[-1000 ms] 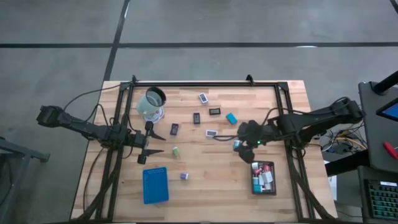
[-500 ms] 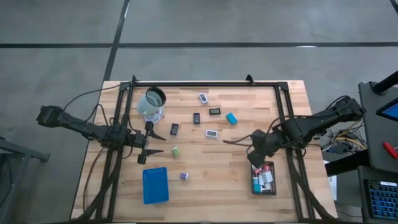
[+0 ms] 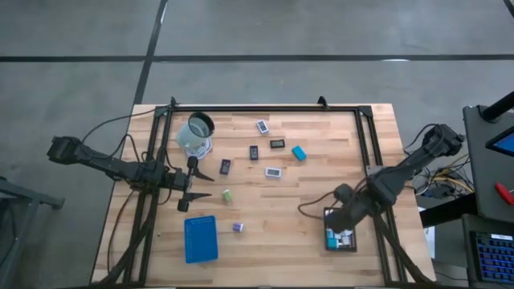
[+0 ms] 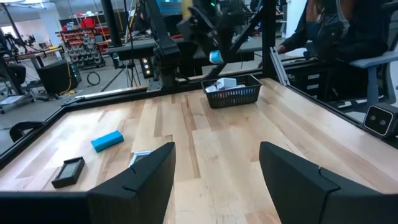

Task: Pick & Place Office items
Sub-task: Put the light blue charger adapter into the black bin

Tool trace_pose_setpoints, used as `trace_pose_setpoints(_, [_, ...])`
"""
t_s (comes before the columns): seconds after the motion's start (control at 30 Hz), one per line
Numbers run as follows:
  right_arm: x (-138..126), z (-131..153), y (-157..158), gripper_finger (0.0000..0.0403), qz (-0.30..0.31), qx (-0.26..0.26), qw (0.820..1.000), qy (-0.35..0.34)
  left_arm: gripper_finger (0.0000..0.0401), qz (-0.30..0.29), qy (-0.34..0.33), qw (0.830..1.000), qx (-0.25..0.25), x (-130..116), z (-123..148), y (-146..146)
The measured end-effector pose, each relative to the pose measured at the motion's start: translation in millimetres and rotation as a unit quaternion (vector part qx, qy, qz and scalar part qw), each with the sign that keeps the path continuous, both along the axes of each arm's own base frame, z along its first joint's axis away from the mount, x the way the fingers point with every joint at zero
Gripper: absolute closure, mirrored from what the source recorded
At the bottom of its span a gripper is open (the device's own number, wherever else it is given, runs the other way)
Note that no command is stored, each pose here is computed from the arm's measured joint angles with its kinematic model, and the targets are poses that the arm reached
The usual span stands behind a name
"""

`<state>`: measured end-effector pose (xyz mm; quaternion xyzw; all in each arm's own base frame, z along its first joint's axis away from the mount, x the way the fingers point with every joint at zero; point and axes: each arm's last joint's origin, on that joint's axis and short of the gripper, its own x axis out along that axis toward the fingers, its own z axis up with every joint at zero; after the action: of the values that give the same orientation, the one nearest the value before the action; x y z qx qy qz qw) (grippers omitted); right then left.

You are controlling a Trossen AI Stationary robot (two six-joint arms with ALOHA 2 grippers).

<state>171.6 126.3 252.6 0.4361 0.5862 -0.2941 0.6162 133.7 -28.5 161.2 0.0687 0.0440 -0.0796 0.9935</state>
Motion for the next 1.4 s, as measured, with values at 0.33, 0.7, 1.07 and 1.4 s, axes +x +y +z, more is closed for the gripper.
trace_pose_setpoints(0.33, [15.9,-38.9,23.8,0.0158,0.036,-0.063,0.995,0.071,0.0164,0.000,0.000,1.000,0.000,0.0,0.0,0.0])
trace_pose_setpoints(0.7, [33.8,-62.2,39.8,0.0158,0.104,-0.107,0.980,0.130,0.0164,0.000,0.000,1.000,0.000,0.0,0.0,0.0])
trace_pose_setpoints(1.07, [37.7,-51.3,41.1,0.0158,0.102,-0.140,0.976,0.135,0.0164,0.000,0.000,1.000,0.000,0.0,0.0,0.0])
trace_pose_setpoints(1.4, [36.6,-53.5,40.0,0.0131,0.100,-0.146,0.975,0.136,0.0164,0.000,0.000,1.000,0.000,0.0,0.0,0.0])
